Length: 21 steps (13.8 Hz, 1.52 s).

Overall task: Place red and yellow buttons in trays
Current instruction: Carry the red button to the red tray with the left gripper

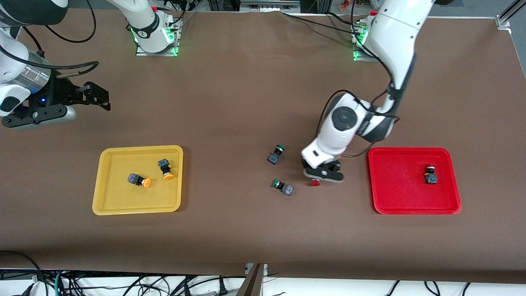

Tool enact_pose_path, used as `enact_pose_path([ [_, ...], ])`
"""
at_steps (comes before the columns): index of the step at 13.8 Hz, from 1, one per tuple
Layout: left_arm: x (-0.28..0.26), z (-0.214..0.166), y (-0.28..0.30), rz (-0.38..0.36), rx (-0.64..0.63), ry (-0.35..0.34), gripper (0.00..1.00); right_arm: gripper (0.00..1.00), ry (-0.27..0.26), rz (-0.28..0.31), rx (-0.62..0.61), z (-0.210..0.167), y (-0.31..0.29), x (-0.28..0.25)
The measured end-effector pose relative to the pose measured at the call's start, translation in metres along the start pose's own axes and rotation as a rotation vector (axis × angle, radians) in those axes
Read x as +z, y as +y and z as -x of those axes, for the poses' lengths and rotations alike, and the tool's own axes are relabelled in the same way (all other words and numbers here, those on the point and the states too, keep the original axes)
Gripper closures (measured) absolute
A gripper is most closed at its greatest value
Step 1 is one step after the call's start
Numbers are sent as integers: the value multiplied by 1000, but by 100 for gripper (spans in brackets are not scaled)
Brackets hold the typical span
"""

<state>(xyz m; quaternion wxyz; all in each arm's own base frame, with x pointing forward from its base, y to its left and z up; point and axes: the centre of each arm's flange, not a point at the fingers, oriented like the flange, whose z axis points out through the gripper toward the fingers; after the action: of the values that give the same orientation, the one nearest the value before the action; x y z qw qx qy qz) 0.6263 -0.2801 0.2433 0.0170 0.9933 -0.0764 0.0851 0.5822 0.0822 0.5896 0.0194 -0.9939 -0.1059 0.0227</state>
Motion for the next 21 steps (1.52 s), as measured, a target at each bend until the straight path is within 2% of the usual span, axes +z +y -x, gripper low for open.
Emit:
enact_pose_path([
  [4, -24, -21, -144, -48, -3, -37, 60, 0, 1, -4, 1, 0, 0, 0],
  [7, -24, -11, -231, -65, -21, -92, 60, 0, -3, -4, 3, 0, 1, 2],
  [9, -15, 3, -267, -66, -29, -126, 60, 0, -4, -5, 4, 0, 1, 3],
  [15, 14, 36, -282, -58, -46, -206, 60, 0, -6, -5, 6, 0, 3, 3],
  [21, 34, 47, -281, -41, -62, -235, 60, 0, -5, -4, 13, 1, 7, 3],
])
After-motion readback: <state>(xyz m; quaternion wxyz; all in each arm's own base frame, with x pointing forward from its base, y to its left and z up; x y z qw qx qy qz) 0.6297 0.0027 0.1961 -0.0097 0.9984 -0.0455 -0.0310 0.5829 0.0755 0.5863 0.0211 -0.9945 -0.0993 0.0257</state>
